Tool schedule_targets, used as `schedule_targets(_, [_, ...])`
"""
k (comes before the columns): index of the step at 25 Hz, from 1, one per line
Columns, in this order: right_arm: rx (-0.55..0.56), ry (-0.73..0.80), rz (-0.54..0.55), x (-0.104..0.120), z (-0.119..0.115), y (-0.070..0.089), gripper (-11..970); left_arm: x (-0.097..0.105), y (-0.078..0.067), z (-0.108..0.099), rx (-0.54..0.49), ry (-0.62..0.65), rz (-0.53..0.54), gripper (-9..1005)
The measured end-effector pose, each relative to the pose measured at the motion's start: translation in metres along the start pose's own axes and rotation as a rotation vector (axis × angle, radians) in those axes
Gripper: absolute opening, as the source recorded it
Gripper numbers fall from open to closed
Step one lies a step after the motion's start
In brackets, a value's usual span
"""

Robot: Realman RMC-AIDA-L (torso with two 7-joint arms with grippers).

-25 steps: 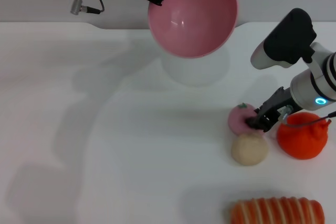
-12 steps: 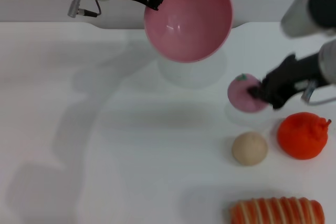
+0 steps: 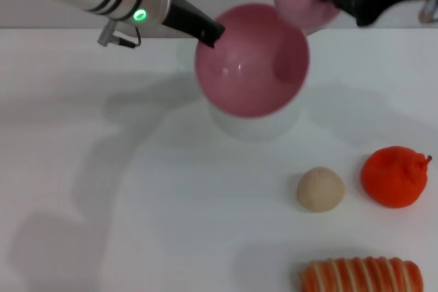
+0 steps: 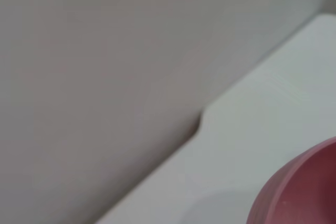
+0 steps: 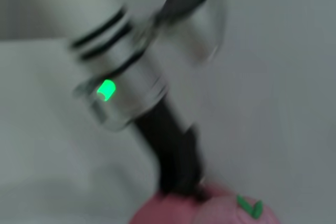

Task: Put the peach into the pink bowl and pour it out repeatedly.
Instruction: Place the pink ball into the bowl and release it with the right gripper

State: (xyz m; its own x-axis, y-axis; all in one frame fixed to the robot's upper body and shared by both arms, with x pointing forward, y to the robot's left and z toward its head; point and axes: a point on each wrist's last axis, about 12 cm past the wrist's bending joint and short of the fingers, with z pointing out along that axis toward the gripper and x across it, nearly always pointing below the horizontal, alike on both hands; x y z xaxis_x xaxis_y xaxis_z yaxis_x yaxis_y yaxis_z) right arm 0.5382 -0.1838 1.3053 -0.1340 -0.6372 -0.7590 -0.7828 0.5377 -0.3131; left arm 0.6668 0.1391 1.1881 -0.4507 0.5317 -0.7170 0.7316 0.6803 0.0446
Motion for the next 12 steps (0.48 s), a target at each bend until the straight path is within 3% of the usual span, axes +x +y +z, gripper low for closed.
schedule_targets(5, [0.013, -0.015, 0.02, 0.004, 0.022, -0.008, 39, 0.003, -0.01, 0.003, 0.029, 0.046, 0.018, 42])
schedule_targets(12, [-0.063, 0.026, -0.005, 0.012, 0.059, 0.002, 40, 0.004, -0.015, 0.002, 0.051, 0.113, 0.033, 42])
